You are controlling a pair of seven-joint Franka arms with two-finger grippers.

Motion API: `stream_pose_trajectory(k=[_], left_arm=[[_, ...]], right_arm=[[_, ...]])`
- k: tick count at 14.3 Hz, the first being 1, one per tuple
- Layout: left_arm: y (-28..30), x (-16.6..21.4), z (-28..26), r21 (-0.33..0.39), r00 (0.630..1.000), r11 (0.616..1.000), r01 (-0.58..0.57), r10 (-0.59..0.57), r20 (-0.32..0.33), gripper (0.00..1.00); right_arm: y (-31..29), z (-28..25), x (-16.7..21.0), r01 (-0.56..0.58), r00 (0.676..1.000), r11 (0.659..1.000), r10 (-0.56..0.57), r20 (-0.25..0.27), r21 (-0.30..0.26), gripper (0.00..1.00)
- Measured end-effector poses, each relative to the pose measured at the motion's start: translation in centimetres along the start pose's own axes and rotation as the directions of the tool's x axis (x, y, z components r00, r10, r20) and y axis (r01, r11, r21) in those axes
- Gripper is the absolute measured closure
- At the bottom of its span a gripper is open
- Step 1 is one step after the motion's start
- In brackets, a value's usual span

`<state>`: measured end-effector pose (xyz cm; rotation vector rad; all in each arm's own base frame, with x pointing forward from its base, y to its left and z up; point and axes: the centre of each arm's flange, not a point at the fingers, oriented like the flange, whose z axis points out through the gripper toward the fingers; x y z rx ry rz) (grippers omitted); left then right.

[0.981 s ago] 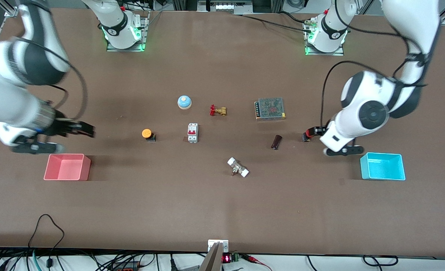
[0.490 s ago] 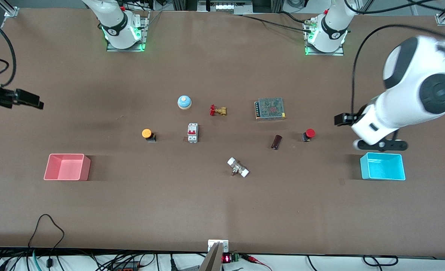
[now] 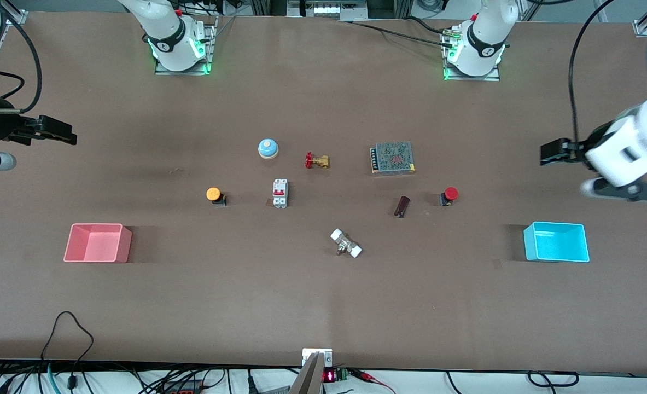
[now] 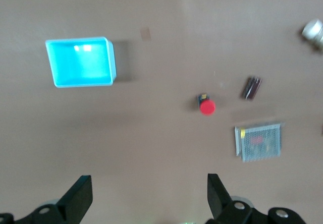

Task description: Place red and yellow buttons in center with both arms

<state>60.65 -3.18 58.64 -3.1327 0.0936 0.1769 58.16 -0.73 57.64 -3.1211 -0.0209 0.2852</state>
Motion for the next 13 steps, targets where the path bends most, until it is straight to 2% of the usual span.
stream_pose_trajectory(k=[2,3,6,13], left_arm=[[-1.0,-2.8,-0.8,0.000,0.996,1.000,0.018,-0.018,-0.088,0.00],[-1.1,-4.2,-0.6,0.002,0.995,1.000,0.022,-0.022,-0.099,0.00],[-1.0,-6.3,0.3,0.005,0.997,1.000,0.023,-0.023,-0.080,0.00],[-1.0,-6.3,0.9,0.005,0.998,1.000,0.003,-0.003,-0.058,0.00]], right_arm=[[0.0,0.2,-0.5,-0.001,1.000,1.000,0.001,0.010,0.000,0.00],[0.1,0.3,-0.8,-0.003,1.000,1.000,0.003,0.016,0.000,0.00],[0.1,0.3,-1.8,-0.004,1.000,1.000,0.004,0.019,0.000,0.00],[0.1,0.5,-2.0,-0.004,1.000,1.000,0.004,0.024,0.000,0.00]])
